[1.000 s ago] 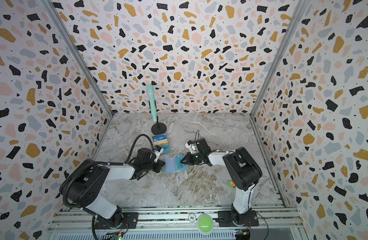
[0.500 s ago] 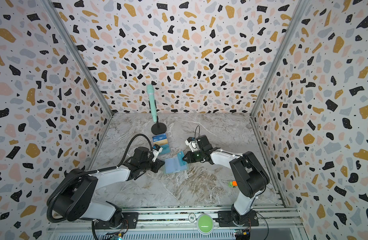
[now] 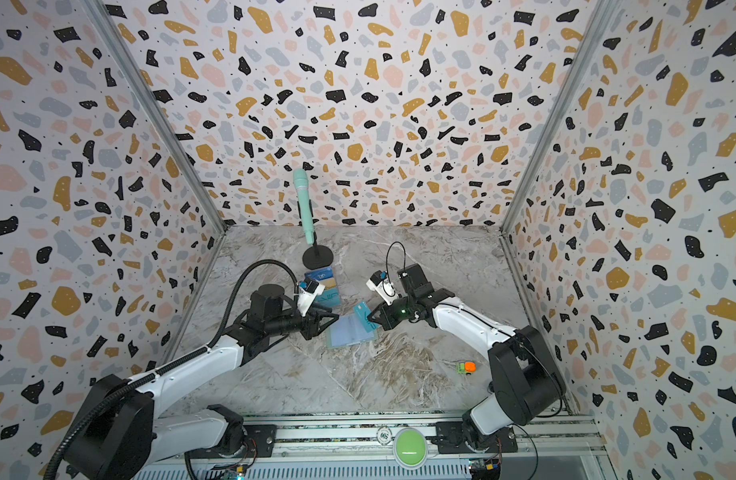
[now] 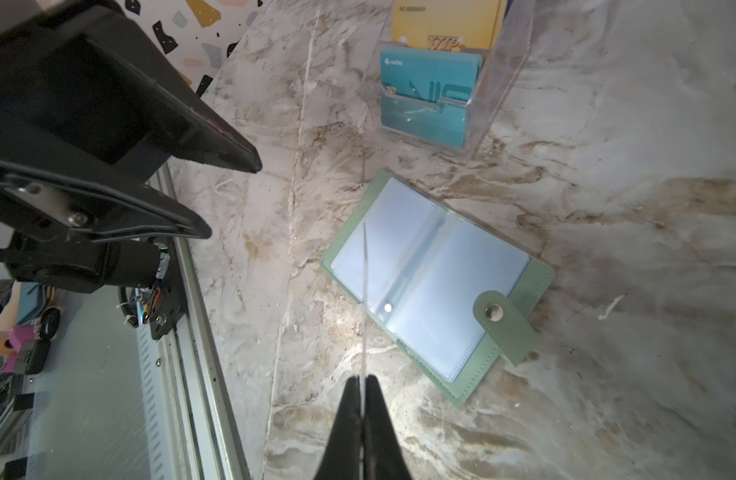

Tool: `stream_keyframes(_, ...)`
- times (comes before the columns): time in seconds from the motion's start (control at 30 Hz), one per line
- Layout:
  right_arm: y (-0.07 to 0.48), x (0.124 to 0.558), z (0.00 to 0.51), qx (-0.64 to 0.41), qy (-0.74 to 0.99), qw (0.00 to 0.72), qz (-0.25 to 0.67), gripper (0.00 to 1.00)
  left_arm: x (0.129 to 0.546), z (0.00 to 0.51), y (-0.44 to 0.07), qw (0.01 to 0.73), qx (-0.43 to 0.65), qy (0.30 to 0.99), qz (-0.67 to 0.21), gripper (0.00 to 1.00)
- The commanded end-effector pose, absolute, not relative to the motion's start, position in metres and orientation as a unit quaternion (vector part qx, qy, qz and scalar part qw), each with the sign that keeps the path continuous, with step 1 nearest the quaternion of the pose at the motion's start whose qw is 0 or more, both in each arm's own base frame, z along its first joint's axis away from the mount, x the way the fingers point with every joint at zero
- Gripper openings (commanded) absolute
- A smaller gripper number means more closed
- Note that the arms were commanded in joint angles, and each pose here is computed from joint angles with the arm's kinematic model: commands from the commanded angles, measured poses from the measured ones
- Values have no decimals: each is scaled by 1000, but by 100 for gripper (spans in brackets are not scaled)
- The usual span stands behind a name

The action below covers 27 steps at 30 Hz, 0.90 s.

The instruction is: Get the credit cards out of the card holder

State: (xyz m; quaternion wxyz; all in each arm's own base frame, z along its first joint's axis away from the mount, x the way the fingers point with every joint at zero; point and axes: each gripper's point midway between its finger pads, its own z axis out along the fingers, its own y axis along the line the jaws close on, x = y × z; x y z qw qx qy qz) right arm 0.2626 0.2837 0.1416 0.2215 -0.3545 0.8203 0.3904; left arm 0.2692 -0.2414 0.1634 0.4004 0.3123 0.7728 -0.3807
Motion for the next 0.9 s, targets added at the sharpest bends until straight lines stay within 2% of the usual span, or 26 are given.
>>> stream_keyframes(0.0,291,242,167,-400,784,221,421,1,256,199,-254,415,358,718,-429,45)
stream_keyframes(0.2,304,216,177,-438,748,207,453,1,243,210,-259,388,384,703,-456,50)
stream_keyframes(0.47,312,196,190,-470,712,209,478,1,229,217,-263,361,405,686,-485,49)
stream_keyframes(0.87,319,186,201,-495,677,205,504,1,211,221,-268,326,432,662,-519,36)
